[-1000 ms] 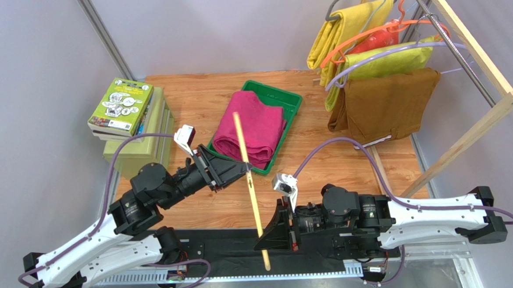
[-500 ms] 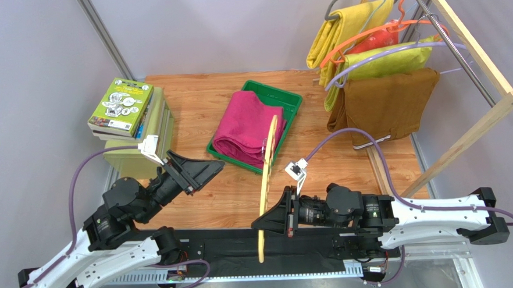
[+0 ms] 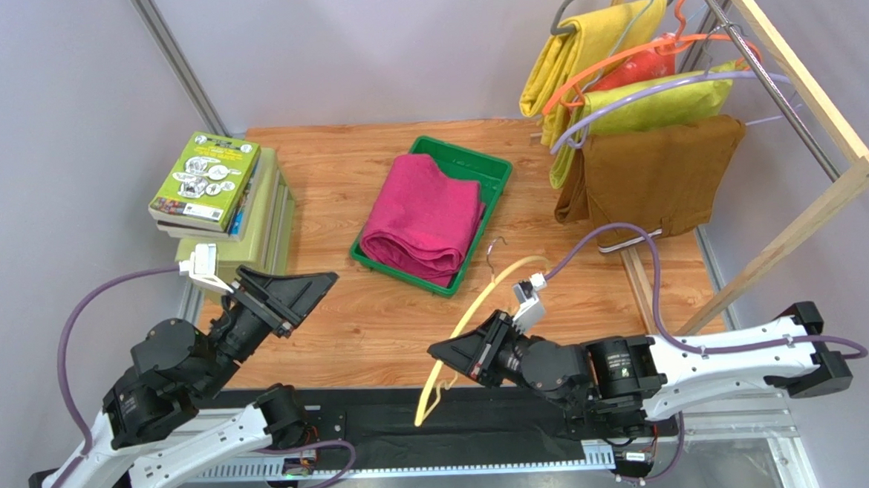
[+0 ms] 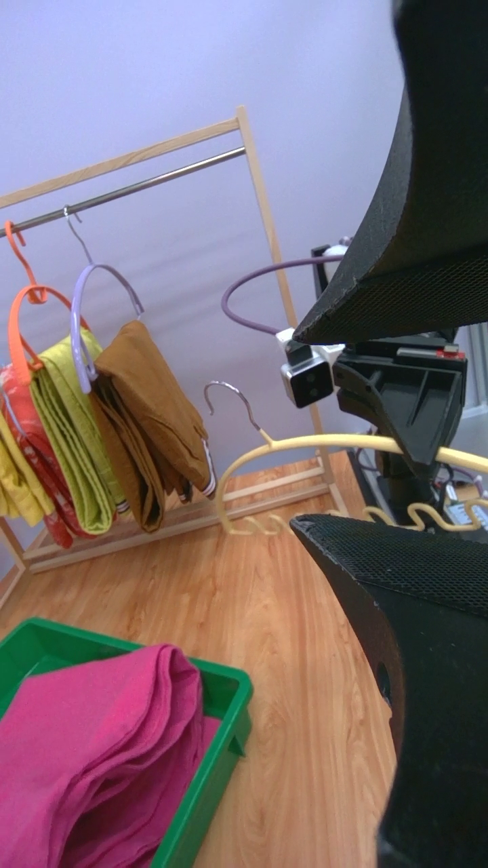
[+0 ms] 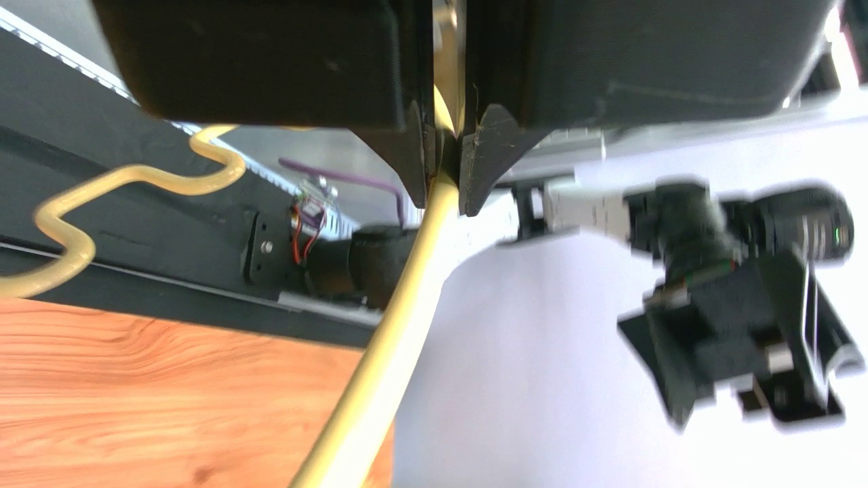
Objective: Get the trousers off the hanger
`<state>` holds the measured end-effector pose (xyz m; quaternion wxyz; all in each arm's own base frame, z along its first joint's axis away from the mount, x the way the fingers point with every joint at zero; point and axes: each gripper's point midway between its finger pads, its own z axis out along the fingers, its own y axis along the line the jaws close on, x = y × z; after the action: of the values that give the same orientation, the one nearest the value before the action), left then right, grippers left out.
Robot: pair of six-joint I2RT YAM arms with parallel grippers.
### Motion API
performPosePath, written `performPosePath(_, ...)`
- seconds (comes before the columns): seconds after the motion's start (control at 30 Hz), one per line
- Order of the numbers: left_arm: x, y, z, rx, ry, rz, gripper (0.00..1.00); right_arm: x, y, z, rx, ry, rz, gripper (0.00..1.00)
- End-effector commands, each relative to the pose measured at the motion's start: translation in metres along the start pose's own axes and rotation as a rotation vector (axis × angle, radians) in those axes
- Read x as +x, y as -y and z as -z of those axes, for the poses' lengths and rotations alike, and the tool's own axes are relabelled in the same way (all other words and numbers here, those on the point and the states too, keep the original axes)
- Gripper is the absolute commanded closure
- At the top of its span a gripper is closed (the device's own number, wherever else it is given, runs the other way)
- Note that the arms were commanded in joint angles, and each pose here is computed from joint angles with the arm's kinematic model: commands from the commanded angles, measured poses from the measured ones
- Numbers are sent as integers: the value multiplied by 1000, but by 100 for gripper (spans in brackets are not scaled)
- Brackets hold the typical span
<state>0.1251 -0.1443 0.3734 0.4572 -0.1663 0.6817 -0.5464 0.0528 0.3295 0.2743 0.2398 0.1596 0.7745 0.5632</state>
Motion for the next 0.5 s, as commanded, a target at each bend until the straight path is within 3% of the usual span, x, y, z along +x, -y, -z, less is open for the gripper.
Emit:
performPosePath(0.0, -13, -3, 11, -7, 41, -36, 33, -55, -14, 2, 53, 335, -107, 100)
performPosePath(0.13, -15, -6, 16, -5, 44, -38, 33, -84, -15, 3, 79, 524, -42, 100)
performPosePath(0.47, -16, -10, 23, -1, 44, -42, 34, -151, -18, 12, 222, 796, 181, 100)
